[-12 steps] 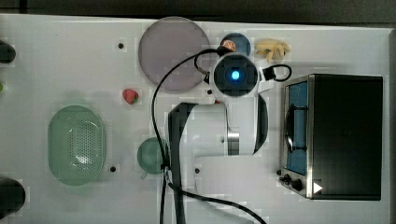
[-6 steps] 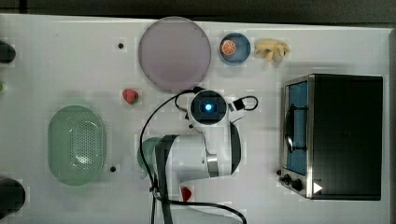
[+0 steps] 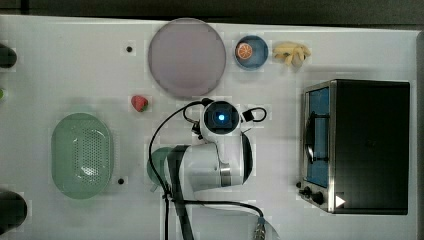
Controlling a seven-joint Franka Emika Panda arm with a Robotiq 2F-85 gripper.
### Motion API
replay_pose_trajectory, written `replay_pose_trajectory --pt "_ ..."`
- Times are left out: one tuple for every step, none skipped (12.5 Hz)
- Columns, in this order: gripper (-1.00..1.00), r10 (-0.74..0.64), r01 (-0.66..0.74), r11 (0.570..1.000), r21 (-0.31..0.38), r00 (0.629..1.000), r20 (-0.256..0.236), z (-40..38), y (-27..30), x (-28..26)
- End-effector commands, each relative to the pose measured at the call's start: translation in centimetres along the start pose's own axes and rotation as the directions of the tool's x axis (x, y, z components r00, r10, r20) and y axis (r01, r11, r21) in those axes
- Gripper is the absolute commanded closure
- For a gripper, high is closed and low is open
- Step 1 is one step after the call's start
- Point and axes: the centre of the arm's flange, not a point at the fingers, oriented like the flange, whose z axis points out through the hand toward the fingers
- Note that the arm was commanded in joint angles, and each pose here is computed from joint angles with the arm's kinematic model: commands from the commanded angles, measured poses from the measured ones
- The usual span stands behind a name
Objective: Pick ketchup from strainer and place it on the table
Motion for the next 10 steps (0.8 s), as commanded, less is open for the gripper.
replay_pose_trajectory --pt "-1.00 -0.014 0.014 1.000 0.003 0.994 -0.107 -5.1 1.1 2.2" --pt "-1.00 -0.004 0.005 1.000 0.002 0.990 -0.143 -7.3 1.0 2.8" --pt "-1.00 0.014 -0.014 1.000 0.002 0.985 -0.173 -9.7 0.9 3.3" --pt "-1.00 0.061 -0.059 0.998 0.012 0.980 -0.190 -12.1 1.0 3.8" --pt "-1.00 0.119 -0.115 0.993 0.030 0.975 -0.190 -14.5 1.0 4.1" --pt "-1.00 0.169 -0.162 0.985 0.054 0.970 -0.175 -16.9 1.0 4.3" --pt "-1.00 0.205 -0.193 0.978 0.083 0.966 -0.158 -19.6 0.8 4.5" --pt "-1.00 0.242 -0.226 0.967 0.119 0.960 -0.143 -22.4 0.6 4.7" --pt "-1.00 0.278 -0.261 0.955 0.138 0.953 -0.119 -25.2 0.5 4.7" --pt "-1.00 0.306 -0.290 0.947 0.140 0.945 -0.112 -28.1 0.4 4.7"
